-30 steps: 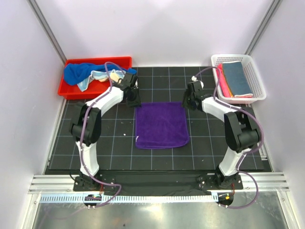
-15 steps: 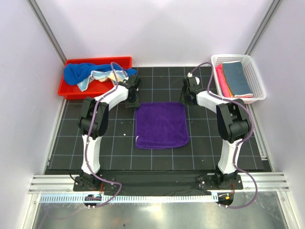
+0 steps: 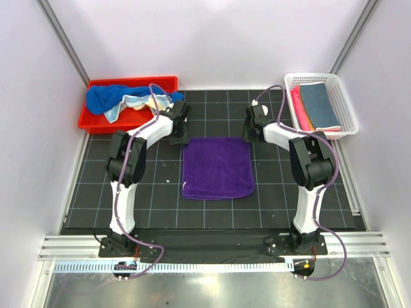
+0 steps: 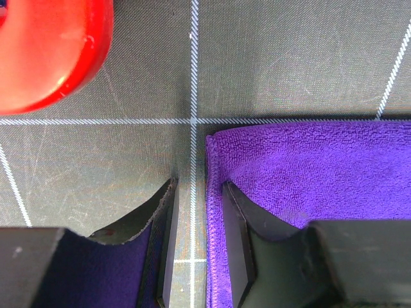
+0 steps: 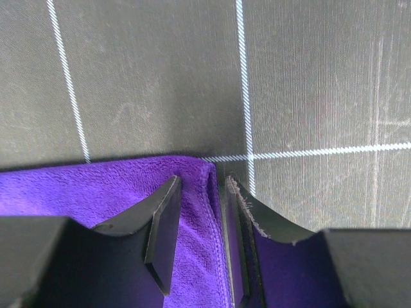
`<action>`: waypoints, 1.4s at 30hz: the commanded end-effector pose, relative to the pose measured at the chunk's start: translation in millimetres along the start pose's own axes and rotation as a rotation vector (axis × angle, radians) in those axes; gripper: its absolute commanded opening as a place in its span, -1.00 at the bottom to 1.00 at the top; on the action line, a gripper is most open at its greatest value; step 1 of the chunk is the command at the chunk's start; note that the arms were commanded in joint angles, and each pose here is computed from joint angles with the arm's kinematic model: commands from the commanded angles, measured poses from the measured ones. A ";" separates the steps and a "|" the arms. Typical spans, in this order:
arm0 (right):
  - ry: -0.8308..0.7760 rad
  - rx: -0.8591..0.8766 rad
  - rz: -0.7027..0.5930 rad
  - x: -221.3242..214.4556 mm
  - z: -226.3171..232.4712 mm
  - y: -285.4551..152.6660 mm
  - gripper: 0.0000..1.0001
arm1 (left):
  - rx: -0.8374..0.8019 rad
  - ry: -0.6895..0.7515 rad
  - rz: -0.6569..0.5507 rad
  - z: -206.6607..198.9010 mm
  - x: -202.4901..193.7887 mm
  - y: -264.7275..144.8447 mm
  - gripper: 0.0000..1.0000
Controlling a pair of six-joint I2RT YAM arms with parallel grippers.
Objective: Fold and stack the towels
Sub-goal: Fold the towel
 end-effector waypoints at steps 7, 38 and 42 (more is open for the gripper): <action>0.032 0.056 -0.074 23.5 3.0 -1.6 -0.20 | -0.096 0.002 -0.158 -1.1 21.4 -42.2 -0.22; -0.011 0.055 -0.009 11.2 -0.6 2.7 -0.18 | -0.056 -0.003 -0.105 4.0 14.5 4.8 -0.18; -0.011 0.047 -0.016 12.3 -0.9 7.0 -0.18 | -0.053 -0.008 -0.125 3.9 13.5 7.7 -0.18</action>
Point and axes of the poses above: each gripper's point midway between its finger pads, its own y axis out along the fingers, its own z axis along the line the jaws close on, x = y × z, the point moved 10 cm from there along -y, back along the fingers, and after that the axes turned 6 degrees about y, right-handed, at the moved point
